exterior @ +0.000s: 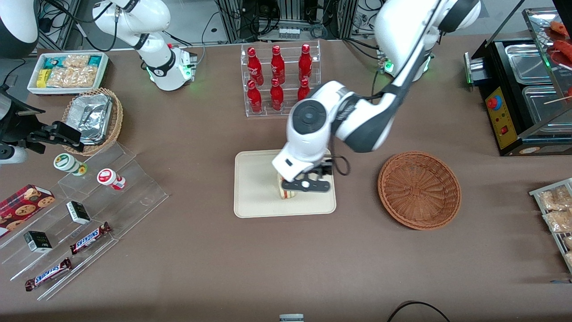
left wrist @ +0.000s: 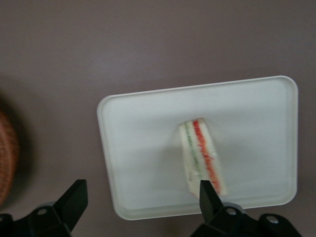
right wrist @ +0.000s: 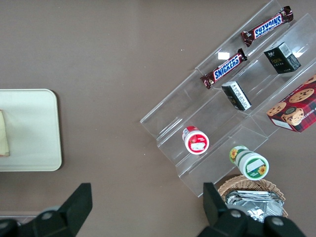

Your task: Place sandwich from basket to tray

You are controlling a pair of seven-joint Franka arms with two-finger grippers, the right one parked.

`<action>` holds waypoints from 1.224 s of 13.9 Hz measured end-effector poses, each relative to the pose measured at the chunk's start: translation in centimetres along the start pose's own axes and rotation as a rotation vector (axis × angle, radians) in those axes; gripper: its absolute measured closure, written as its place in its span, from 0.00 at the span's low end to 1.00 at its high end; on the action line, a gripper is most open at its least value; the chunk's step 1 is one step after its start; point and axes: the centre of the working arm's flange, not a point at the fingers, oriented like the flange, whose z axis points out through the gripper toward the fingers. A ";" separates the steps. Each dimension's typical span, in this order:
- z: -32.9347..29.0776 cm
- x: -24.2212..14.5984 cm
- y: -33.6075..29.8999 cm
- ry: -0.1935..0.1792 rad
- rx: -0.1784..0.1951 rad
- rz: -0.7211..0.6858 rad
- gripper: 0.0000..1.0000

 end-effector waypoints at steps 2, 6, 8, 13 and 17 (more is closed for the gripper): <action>-2.2 1.9 -6.0 -0.025 0.020 0.003 0.00; -5.0 3.8 -18.5 -0.039 0.025 0.078 0.00; -6.6 3.7 -24.4 -0.047 0.007 0.106 0.00; -12.0 0.5 -32.8 -0.081 0.014 0.101 0.00; -15.9 -2.2 -36.0 -0.089 0.024 0.078 0.00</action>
